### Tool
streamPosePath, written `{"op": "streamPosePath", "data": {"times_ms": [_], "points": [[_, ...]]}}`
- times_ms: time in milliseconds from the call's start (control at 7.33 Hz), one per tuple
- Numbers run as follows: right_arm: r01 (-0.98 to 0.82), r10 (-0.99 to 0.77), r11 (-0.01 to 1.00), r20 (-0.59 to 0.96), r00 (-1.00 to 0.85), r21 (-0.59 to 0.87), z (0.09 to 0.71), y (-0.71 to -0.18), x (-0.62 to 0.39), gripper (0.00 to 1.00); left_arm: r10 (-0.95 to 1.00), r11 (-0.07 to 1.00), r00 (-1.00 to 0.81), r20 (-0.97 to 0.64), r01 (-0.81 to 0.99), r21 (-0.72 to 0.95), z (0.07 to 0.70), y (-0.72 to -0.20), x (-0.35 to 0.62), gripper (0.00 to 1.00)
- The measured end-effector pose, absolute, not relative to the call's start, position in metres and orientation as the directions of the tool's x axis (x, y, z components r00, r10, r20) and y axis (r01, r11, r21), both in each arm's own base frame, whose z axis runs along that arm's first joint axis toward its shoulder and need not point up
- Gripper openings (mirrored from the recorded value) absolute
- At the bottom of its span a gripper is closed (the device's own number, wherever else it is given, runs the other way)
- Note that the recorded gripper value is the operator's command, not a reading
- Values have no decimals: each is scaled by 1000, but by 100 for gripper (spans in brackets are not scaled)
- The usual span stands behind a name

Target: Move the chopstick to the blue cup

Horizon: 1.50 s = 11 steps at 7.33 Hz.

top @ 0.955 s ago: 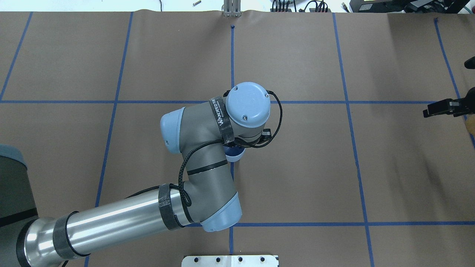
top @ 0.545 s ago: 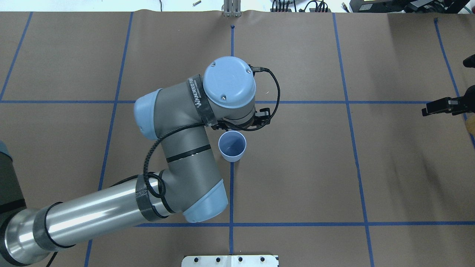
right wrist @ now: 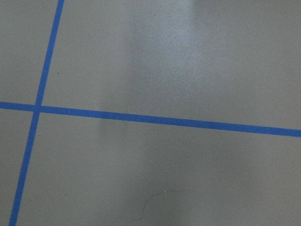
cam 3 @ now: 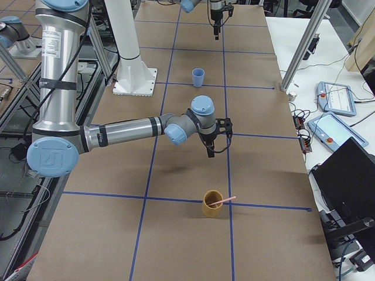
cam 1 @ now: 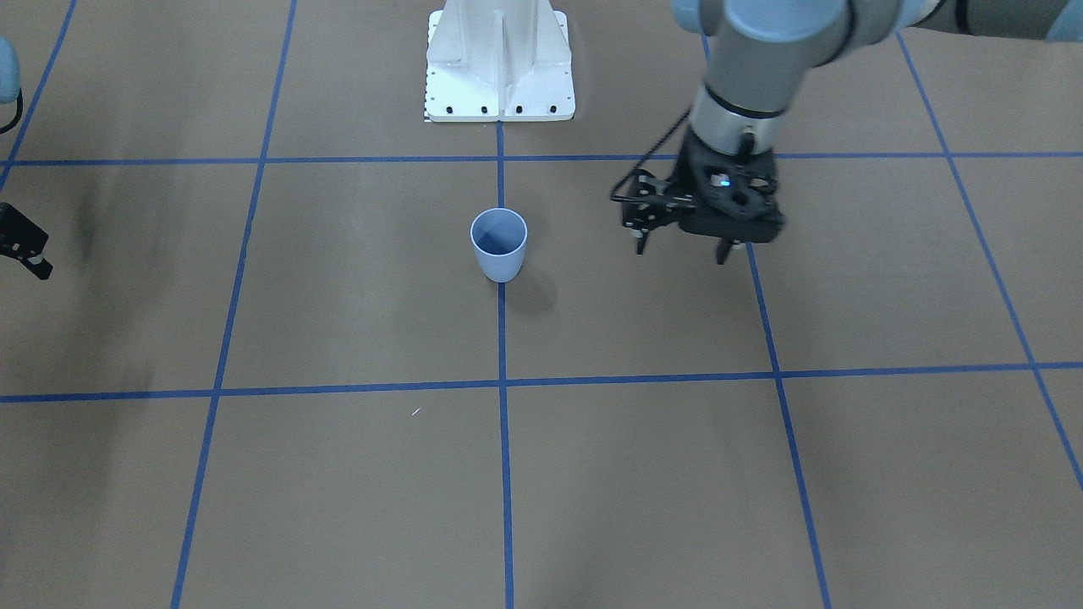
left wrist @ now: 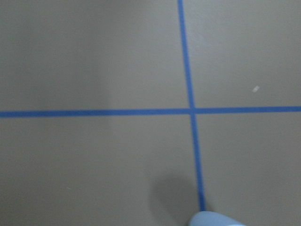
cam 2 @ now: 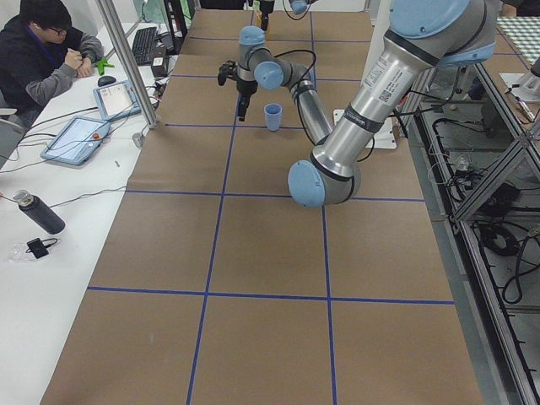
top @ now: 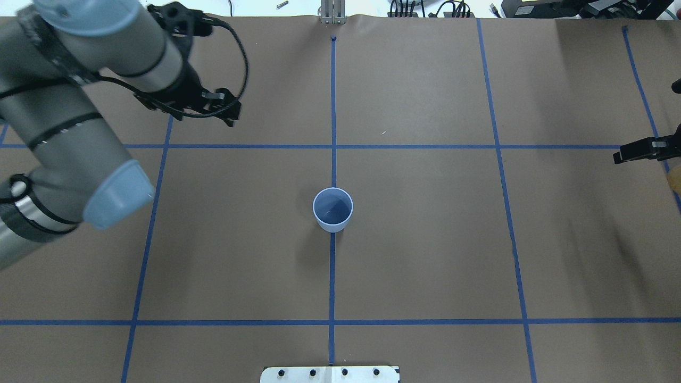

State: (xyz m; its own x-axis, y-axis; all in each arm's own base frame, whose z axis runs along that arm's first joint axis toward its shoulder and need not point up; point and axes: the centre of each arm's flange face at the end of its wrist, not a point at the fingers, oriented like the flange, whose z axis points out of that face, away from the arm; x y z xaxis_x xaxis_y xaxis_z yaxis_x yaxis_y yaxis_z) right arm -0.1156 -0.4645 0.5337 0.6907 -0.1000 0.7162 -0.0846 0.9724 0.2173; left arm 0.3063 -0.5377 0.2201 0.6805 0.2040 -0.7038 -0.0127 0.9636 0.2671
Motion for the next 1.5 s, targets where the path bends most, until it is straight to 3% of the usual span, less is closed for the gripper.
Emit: {"op": "streamPosePath", "data": {"times_ms": [409, 818, 1364, 1500], "points": [[-71, -148, 956, 678, 720, 284, 555, -470, -59, 100, 391, 915, 673, -627, -210, 344, 364, -612, 140, 99], [-127, -103, 944, 637, 764, 305, 584, -472, 5, 99, 515, 857, 654, -555, -365, 365, 539, -627, -28, 99], [-256, 68, 932, 568, 820, 257, 621, -492, 34, 95, 489, 872, 661, -570, -343, 350, 612, -590, -84, 99], [-301, 110, 918, 563, 819, 258, 636, -502, 36, 87, 485, 874, 649, -586, -336, 352, 616, -586, -83, 99]]}}
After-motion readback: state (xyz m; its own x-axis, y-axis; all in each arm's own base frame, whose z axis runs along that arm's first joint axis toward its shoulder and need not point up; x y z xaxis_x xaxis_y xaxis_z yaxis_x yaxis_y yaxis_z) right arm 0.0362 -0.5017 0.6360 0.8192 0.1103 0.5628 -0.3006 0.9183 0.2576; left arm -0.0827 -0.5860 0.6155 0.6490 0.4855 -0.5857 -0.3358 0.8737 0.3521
